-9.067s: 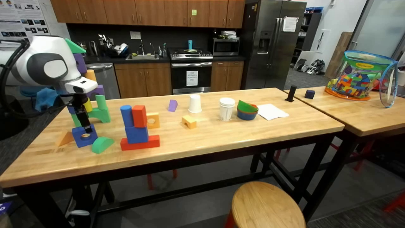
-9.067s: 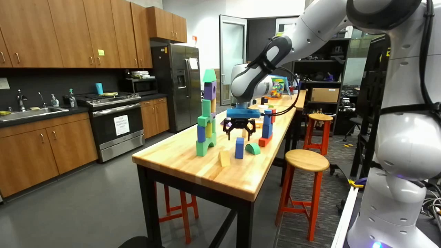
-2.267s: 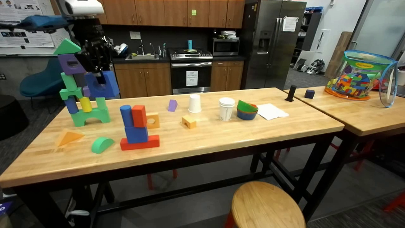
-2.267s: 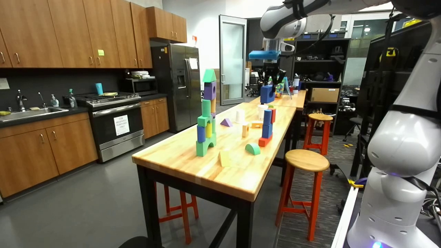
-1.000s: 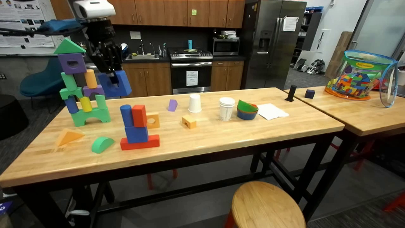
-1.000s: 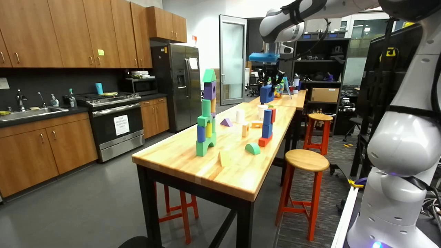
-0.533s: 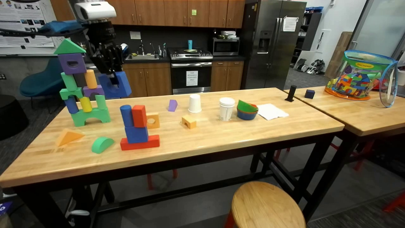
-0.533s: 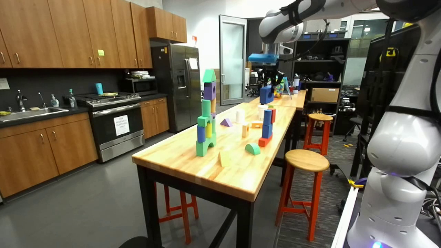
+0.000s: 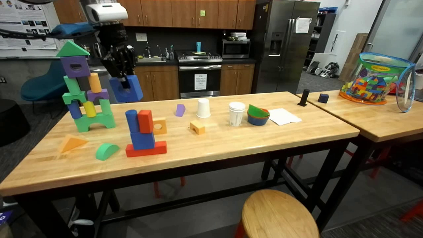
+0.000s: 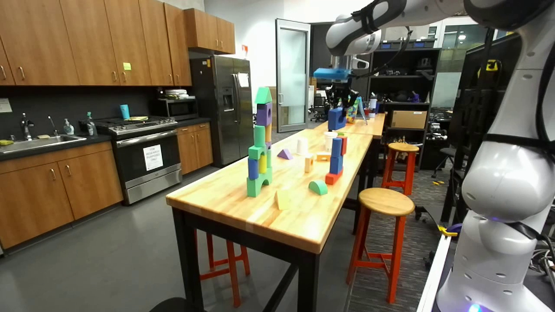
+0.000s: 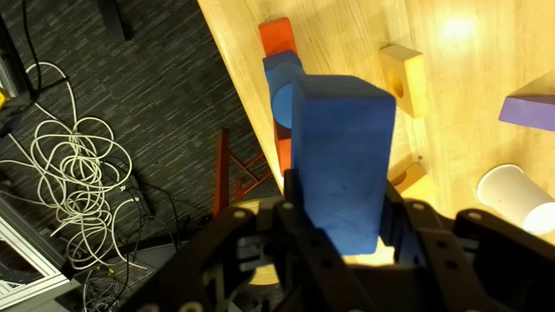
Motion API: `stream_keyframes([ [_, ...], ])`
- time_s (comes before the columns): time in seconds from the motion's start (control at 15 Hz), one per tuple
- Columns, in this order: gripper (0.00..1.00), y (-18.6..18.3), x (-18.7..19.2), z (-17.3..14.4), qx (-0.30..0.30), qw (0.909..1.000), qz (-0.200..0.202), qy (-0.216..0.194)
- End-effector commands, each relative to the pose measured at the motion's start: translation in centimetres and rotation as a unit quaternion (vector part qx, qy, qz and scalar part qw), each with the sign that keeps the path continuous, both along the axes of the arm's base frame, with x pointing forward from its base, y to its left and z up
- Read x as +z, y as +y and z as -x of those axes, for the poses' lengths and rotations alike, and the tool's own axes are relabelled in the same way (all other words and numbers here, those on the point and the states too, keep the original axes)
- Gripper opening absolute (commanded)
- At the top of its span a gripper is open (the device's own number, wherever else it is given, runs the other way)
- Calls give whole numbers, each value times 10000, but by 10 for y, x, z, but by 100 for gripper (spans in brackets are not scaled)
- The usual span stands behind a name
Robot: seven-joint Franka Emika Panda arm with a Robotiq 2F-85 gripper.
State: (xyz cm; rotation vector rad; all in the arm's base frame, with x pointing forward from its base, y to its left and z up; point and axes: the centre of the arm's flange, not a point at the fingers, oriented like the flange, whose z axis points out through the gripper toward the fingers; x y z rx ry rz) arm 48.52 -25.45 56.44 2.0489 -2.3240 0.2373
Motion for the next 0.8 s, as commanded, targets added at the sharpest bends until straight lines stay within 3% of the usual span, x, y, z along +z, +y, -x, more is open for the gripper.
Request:
stream_keyframes([
  [0.0, 15, -10, 8, -5, -180, 9998, -61, -23],
  [0.73, 15, -17, -3, -14, -513, 9981, -276, 202],
])
